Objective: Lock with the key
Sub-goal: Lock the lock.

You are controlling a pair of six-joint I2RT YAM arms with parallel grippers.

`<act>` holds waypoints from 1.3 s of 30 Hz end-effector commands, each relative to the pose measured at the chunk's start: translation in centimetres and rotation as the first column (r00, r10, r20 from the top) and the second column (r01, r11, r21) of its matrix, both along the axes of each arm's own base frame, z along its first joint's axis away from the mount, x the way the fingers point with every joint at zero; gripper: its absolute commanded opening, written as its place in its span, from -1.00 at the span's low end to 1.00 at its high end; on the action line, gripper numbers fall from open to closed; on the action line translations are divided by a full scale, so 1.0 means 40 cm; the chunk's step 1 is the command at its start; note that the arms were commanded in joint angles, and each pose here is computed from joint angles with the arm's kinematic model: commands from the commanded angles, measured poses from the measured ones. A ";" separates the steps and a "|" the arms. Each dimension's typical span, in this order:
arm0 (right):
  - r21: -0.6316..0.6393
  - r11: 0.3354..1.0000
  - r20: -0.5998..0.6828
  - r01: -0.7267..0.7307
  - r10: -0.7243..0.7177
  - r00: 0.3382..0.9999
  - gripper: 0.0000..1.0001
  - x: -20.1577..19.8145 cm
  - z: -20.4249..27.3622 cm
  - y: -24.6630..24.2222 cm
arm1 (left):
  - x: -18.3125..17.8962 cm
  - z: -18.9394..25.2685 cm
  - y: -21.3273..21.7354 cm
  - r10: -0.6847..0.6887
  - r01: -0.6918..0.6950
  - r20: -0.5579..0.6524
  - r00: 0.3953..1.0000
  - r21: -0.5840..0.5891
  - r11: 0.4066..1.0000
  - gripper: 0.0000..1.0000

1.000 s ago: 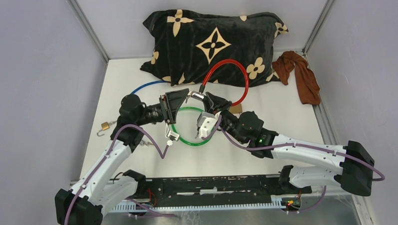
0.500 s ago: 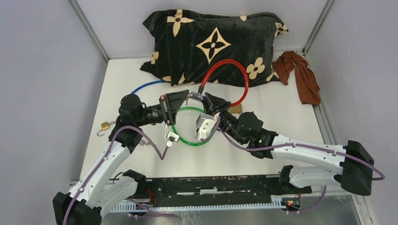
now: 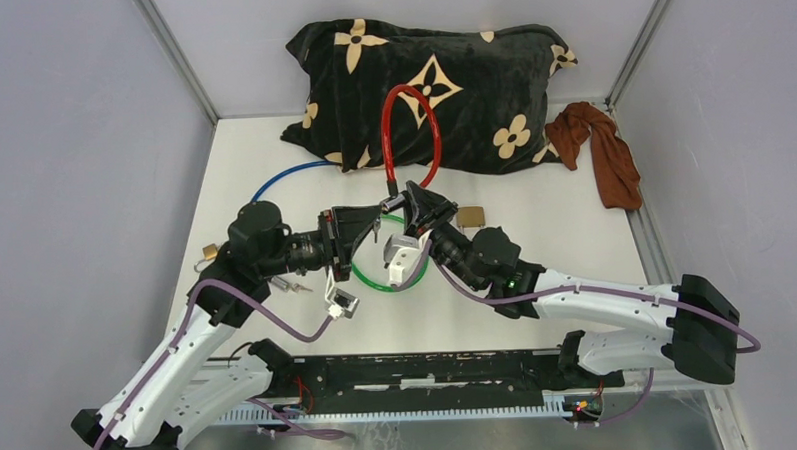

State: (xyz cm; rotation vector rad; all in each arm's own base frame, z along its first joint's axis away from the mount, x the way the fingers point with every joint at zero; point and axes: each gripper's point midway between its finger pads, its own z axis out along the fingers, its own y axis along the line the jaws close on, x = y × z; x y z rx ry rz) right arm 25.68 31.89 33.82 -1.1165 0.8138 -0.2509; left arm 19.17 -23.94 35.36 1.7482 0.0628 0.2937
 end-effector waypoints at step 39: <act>0.192 0.980 0.088 0.053 -0.071 0.994 -1.00 -0.011 0.087 -0.065 | -0.055 0.022 0.052 0.048 -0.120 -0.313 0.949 -0.217 0.969 0.97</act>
